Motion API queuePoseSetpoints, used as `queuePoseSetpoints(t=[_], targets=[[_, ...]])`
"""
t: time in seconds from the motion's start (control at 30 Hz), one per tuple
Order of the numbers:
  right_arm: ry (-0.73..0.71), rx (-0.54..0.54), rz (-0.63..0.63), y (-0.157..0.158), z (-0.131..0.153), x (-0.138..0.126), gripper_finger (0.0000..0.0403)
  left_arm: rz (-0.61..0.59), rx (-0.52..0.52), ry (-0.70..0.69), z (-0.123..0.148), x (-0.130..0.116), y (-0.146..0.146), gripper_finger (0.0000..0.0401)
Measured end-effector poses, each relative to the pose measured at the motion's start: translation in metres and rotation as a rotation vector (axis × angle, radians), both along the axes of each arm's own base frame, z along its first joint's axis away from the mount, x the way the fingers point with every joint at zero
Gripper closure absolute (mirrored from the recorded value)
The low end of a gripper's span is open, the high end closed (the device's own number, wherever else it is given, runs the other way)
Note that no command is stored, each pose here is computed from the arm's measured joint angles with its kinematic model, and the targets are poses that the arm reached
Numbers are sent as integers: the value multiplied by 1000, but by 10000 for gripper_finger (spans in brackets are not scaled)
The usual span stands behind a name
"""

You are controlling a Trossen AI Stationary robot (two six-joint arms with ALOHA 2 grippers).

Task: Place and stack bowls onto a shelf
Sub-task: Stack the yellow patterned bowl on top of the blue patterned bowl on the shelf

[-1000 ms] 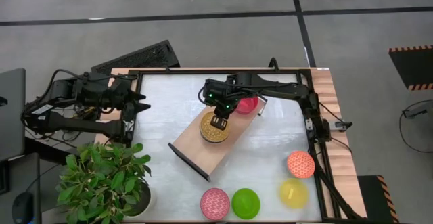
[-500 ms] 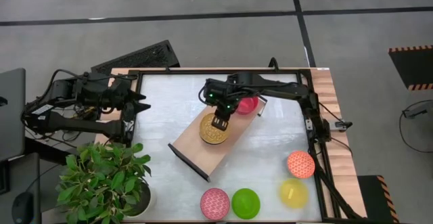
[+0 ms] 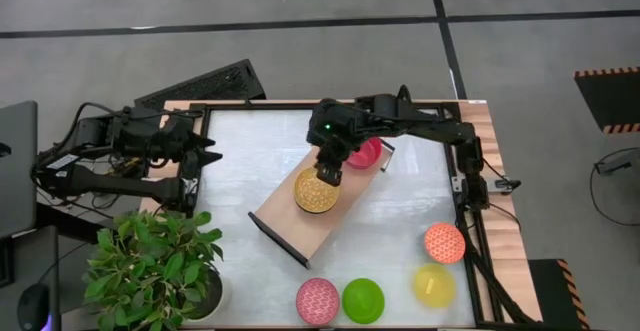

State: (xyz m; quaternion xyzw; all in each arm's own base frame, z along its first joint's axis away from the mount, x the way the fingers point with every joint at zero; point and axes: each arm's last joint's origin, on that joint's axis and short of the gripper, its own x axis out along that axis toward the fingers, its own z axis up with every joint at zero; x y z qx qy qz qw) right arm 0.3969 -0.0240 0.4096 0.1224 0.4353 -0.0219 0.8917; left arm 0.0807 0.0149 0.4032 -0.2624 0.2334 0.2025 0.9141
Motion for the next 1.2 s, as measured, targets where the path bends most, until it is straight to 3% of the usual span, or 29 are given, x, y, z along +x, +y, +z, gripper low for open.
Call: queuePoseSetpoints(t=[0.27, 0.47, 1.2], targets=[[-79, -10, 78, 9, -15, 28, 335, 6, 3, 0, 0, 0, 0, 131], [-123, -14, 99, 11, -25, 44, 365, 7, 3, 0, 0, 0, 0, 131], [-76, -41, 91, 14, -36, 49, 374, -3, 19, 5, 0, 0, 0, 131]])
